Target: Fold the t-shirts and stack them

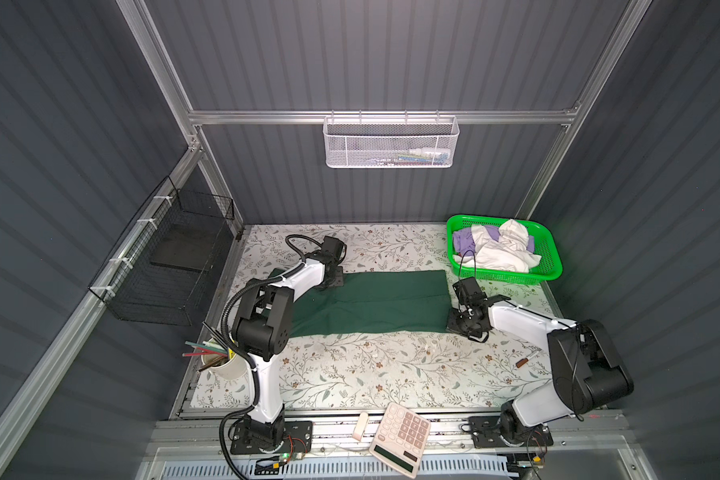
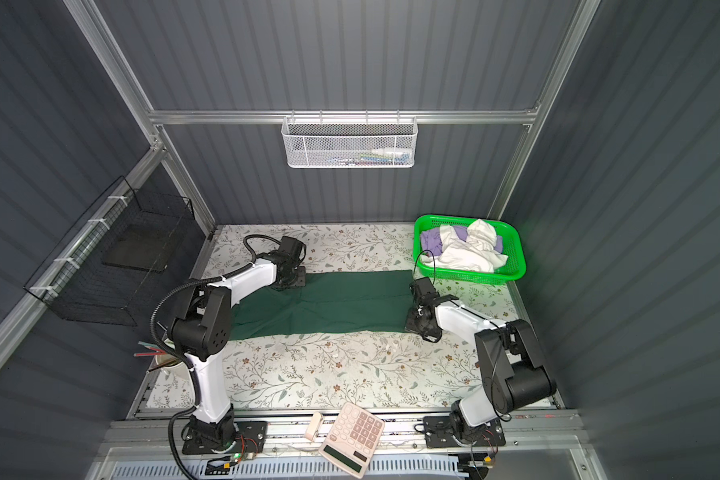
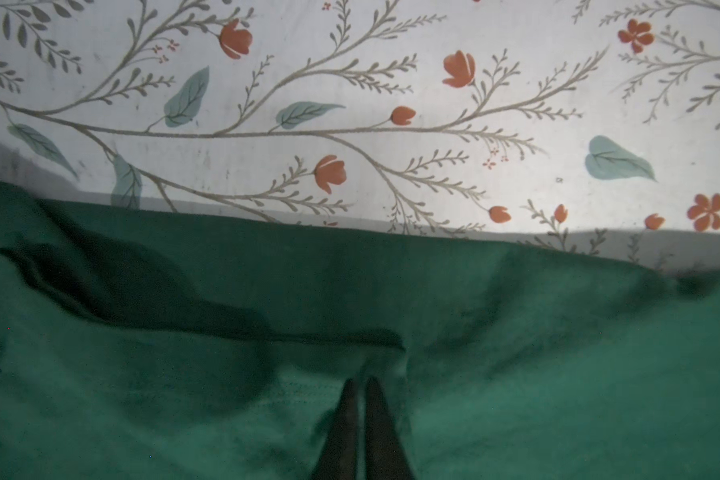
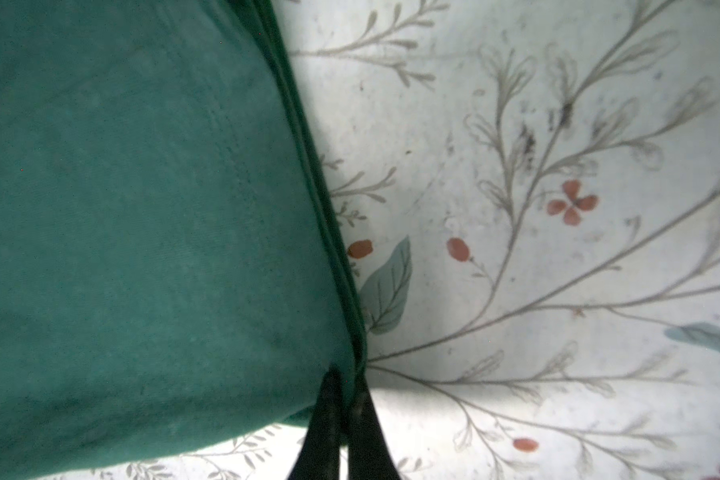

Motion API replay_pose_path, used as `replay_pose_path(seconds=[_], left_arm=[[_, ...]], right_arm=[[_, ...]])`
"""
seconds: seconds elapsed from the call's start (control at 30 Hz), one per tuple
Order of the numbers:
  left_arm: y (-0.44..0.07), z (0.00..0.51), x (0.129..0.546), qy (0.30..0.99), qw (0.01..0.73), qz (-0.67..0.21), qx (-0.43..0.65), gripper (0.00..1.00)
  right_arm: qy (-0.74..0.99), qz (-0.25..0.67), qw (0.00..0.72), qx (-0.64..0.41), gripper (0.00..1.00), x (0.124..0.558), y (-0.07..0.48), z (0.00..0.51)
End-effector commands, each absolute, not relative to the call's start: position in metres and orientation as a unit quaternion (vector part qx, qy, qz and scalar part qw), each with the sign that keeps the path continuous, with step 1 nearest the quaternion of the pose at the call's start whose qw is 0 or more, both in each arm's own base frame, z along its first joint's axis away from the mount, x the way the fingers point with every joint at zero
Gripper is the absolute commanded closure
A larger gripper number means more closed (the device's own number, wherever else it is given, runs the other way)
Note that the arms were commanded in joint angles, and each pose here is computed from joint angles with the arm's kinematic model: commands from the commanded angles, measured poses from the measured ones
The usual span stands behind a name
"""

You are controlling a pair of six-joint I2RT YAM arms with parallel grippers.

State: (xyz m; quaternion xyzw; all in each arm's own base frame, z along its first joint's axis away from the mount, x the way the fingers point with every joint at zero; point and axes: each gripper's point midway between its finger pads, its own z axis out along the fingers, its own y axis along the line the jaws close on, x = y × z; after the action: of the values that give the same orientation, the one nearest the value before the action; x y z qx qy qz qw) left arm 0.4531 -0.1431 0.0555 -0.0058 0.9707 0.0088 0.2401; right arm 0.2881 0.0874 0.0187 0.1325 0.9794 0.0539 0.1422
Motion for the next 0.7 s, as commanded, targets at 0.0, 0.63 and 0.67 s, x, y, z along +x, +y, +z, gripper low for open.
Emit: replay_pose_path(seconds=[0.0, 0.63, 0.67], left_arm=[[-0.149, 0.066, 0.451, 0.972, 0.235, -0.001, -0.002, 0.71], [-0.154, 0.033, 0.454, 0.978, 0.206, 0.022, 0.001, 0.71], [-0.153, 0.033, 0.454, 0.978, 0.206, 0.024, 0.000, 0.72]], right_arm=[[0.984, 0.044, 0.119, 0.127, 1.00, 0.273, 0.083, 0.013], [0.985, 0.044, 0.117, 0.120, 1.00, 0.273, 0.083, 0.012], [0.985, 0.044, 0.118, 0.120, 1.00, 0.273, 0.083, 0.013]])
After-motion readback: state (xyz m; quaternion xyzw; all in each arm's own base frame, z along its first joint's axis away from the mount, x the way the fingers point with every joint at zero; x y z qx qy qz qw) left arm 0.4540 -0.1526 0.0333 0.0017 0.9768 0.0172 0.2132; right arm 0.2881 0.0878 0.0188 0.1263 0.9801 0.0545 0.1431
